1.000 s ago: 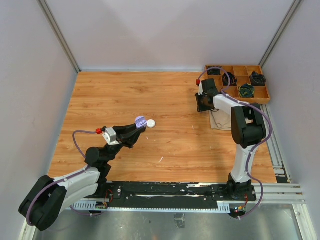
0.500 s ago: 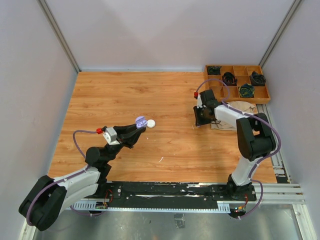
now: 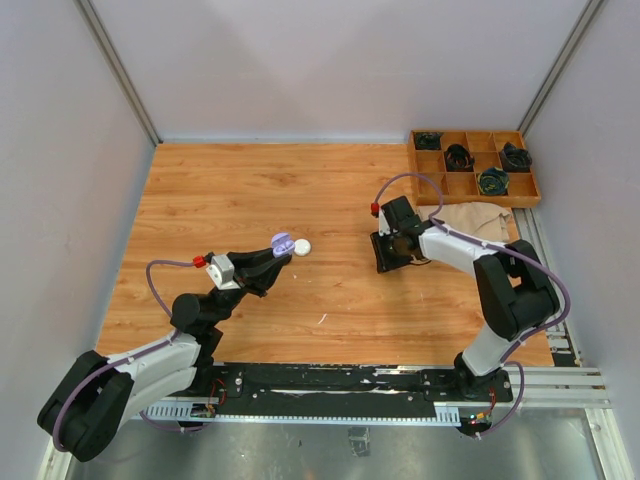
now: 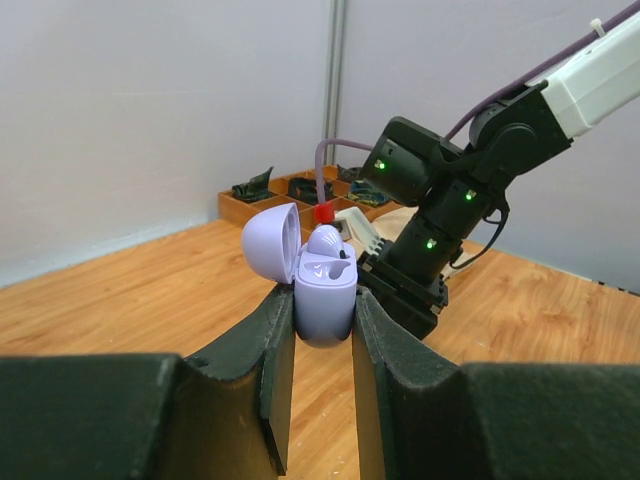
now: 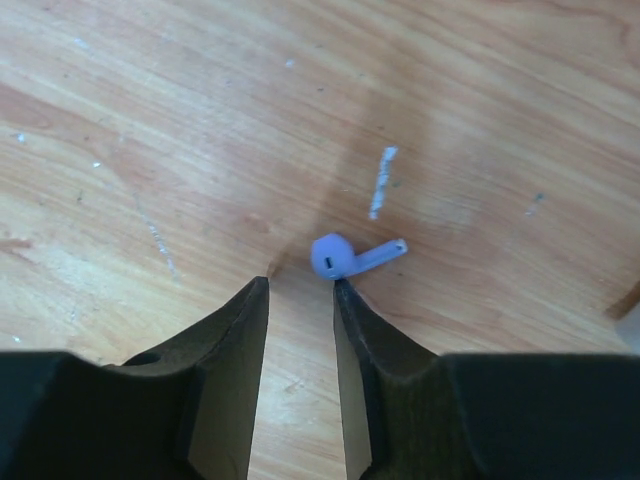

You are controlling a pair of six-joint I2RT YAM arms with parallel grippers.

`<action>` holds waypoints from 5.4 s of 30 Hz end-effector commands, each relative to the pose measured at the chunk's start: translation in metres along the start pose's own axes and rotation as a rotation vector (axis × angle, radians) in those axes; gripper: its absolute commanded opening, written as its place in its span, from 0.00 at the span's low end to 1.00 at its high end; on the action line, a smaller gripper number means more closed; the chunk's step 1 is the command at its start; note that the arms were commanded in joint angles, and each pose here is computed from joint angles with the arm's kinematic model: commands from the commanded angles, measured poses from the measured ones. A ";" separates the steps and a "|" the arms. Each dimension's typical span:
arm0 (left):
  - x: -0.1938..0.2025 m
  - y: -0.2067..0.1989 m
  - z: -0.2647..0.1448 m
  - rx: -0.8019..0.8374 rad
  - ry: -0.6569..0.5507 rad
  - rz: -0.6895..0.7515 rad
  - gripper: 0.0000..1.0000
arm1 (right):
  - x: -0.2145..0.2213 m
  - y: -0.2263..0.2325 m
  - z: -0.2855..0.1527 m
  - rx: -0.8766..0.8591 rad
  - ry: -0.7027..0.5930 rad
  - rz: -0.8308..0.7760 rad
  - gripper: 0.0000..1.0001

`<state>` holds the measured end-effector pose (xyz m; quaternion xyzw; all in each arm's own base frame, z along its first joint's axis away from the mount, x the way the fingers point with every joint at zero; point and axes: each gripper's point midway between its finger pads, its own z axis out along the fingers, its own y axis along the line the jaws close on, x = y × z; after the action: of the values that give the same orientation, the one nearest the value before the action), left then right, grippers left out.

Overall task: Insert the wireless bluetooth earbuds into the charging case
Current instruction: Pick up the earbud from the center of the board, then place the earbud in the charging case.

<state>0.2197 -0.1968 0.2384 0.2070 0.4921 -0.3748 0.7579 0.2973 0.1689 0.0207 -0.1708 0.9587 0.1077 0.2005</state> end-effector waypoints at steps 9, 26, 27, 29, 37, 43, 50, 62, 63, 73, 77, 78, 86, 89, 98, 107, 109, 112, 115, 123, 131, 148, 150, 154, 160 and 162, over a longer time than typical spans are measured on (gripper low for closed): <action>0.012 -0.003 -0.012 0.004 0.027 0.007 0.00 | -0.022 0.015 0.007 0.021 -0.025 -0.133 0.37; 0.012 -0.004 -0.011 0.015 0.028 0.005 0.00 | -0.036 -0.005 -0.015 0.079 0.008 -0.267 0.57; 0.012 -0.004 -0.011 0.013 0.028 0.006 0.00 | -0.034 -0.006 -0.014 0.072 0.015 -0.266 0.57; 0.012 -0.005 -0.011 0.017 0.028 0.005 0.00 | -0.032 -0.007 -0.011 0.051 0.025 -0.256 0.58; 0.012 -0.006 -0.011 0.022 0.029 0.006 0.00 | -0.024 -0.009 0.002 -0.015 0.075 -0.231 0.63; 0.012 -0.006 -0.010 0.027 0.029 0.004 0.00 | -0.008 -0.010 0.005 -0.017 0.145 -0.199 0.63; 0.012 -0.006 -0.010 0.026 0.029 0.003 0.00 | 0.012 -0.008 -0.007 -0.014 0.200 -0.146 0.57; 0.014 -0.006 -0.010 0.027 0.038 0.000 0.00 | -0.010 -0.016 -0.012 0.047 0.139 -0.157 0.47; 0.014 -0.006 -0.010 0.029 0.037 0.000 0.00 | -0.012 -0.018 -0.013 0.056 0.137 -0.159 0.46; 0.015 -0.007 -0.010 0.030 0.041 -0.002 0.00 | -0.026 -0.023 -0.003 0.086 0.148 -0.182 0.41; 0.015 -0.007 -0.010 0.030 0.040 -0.002 0.00 | -0.023 -0.027 0.000 0.103 0.175 -0.187 0.38; 0.015 -0.007 -0.009 0.031 0.040 -0.002 0.00 | -0.022 -0.028 0.000 0.106 0.183 -0.189 0.38; 0.015 -0.007 -0.010 0.032 0.041 -0.001 0.00 | -0.014 -0.030 0.005 0.106 0.227 -0.193 0.33; 0.015 -0.007 -0.010 0.033 0.042 -0.001 0.00 | -0.011 -0.030 0.006 0.105 0.240 -0.194 0.29; 0.014 -0.008 -0.010 0.037 0.038 0.002 0.00 | -0.015 -0.029 -0.003 0.126 0.223 -0.205 0.18; 0.013 -0.008 -0.010 0.041 0.037 0.013 0.00 | -0.052 0.003 -0.050 0.071 0.019 -0.226 0.17; 0.013 -0.009 -0.010 0.043 0.034 0.012 0.00 | -0.063 0.014 -0.065 0.049 -0.048 -0.232 0.16; 0.011 -0.011 -0.010 0.056 0.027 0.010 0.00 | -0.079 0.033 -0.090 0.016 -0.158 -0.246 0.17; 0.012 -0.012 -0.011 0.058 0.026 0.011 0.00 | -0.092 0.056 -0.114 -0.026 -0.276 -0.277 0.16; 0.014 -0.013 -0.011 0.067 0.033 0.017 0.00 | -0.114 0.114 -0.173 -0.165 -0.526 -0.339 0.15; 0.013 -0.015 -0.011 0.083 0.031 0.020 0.00 | -0.119 0.178 -0.223 -0.407 -0.727 -0.391 0.15; 0.009 -0.021 -0.011 0.109 0.015 0.011 0.00 | -0.103 0.278 -0.241 -0.727 -0.894 -0.493 0.14; 0.009 -0.021 -0.011 0.109 0.014 0.012 0.00 | -0.102 0.283 -0.234 -0.735 -0.886 -0.490 0.15; 0.008 -0.021 -0.011 0.109 0.011 0.011 0.00 | -0.098 0.290 -0.223 -0.747 -0.866 -0.490 0.15; 0.007 -0.021 -0.012 0.109 0.005 0.012 0.00 | -0.097 0.290 -0.209 -0.733 -0.854 -0.476 0.14; 0.007 -0.021 -0.012 0.108 0.005 0.011 0.00 | -0.096 0.292 -0.210 -0.749 -0.851 -0.475 0.14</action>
<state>0.2068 -0.2082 0.2376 0.2507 0.4726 -0.3939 0.7474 0.2048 0.3992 0.2825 -0.3855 0.6422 0.4284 0.5054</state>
